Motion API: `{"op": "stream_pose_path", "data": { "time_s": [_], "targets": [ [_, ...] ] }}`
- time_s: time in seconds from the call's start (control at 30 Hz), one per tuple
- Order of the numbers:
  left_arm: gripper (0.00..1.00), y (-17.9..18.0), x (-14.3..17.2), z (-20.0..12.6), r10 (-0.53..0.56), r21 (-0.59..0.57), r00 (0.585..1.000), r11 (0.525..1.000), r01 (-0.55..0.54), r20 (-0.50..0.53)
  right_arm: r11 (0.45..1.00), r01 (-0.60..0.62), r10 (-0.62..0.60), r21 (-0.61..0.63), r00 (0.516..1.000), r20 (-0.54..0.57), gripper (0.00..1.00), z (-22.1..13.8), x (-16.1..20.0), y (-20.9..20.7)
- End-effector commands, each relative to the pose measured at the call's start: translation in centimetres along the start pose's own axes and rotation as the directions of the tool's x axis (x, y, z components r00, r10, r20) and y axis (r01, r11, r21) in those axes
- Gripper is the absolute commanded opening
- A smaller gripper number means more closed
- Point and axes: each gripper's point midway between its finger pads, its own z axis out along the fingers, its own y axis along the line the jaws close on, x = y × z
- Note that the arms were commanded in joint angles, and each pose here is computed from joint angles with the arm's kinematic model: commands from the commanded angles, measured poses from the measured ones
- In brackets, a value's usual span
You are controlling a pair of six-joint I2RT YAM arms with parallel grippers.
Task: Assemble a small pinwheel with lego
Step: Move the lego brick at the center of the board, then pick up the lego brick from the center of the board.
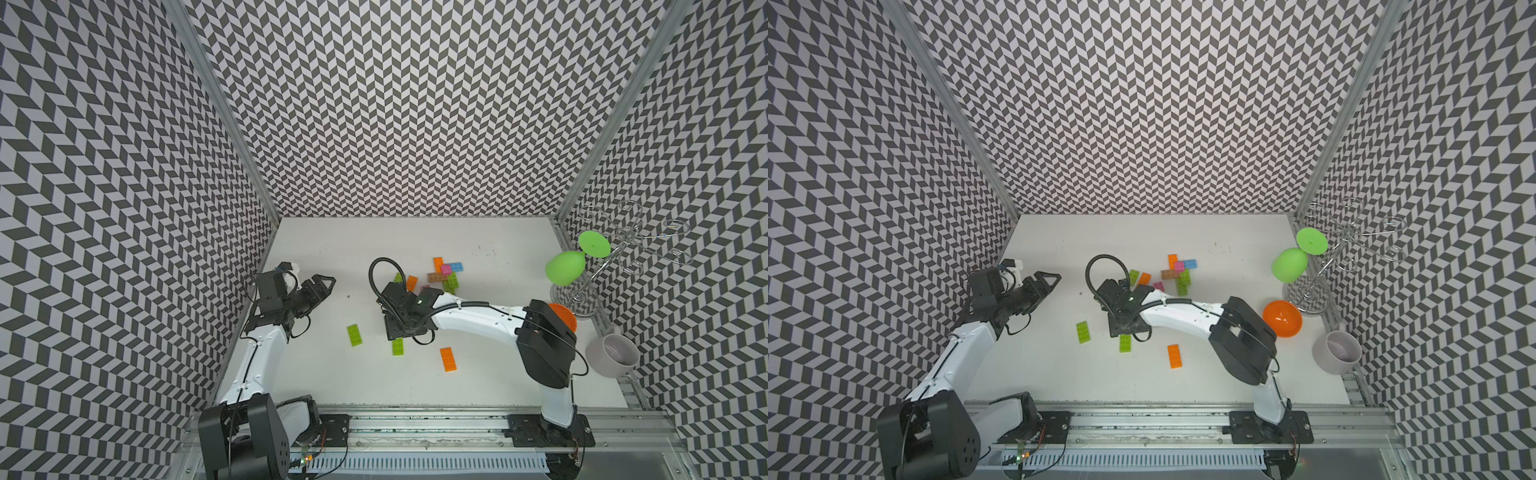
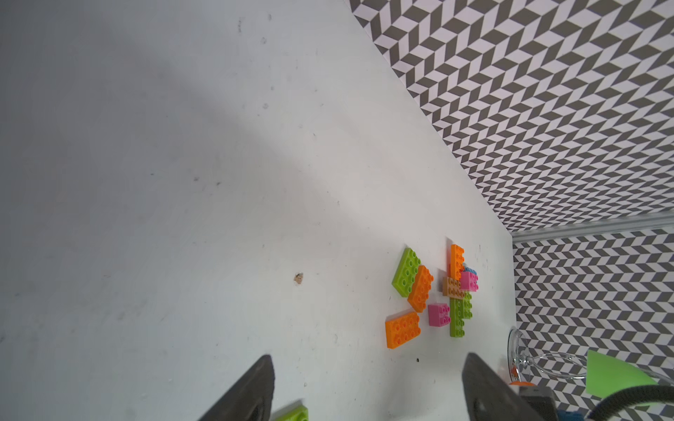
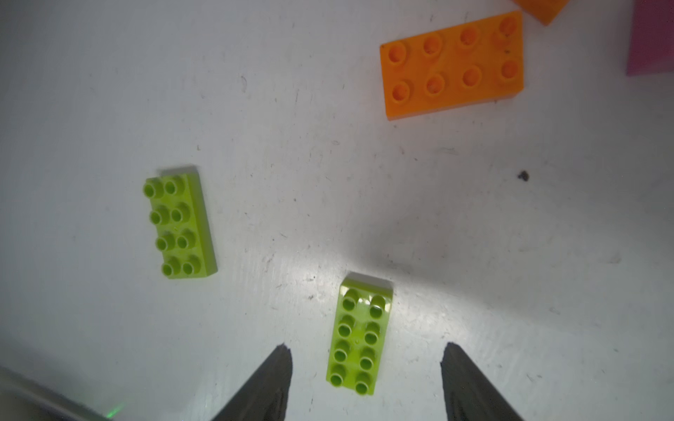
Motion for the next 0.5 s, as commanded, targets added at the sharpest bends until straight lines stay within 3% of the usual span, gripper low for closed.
{"op": "stream_pose_path", "data": {
  "time_s": [0.0, 0.27, 0.47],
  "targets": [
    [0.8, -0.9, -0.5, -0.7, 0.033, 0.069, 0.999, 0.997, -0.032, -0.019, 0.998, 0.003, 0.0, 0.06, 0.999, -0.043, 0.66, 0.7, 1.3, 0.1],
    [0.8, -0.7, -0.5, -0.6, 0.028, 0.08, 0.999, 0.996, -0.026, -0.024, 0.996, 0.019, -0.009, 0.085, 0.993, -0.114, 0.61, 2.9, 3.5, 0.0],
    [0.8, -0.5, -0.3, -0.4, 0.031, 0.08, 0.999, 0.996, -0.028, -0.029, 0.995, 0.028, -0.014, 0.101, 0.99, -0.139, 0.43, 3.8, 4.1, -0.3]
  ]
}}
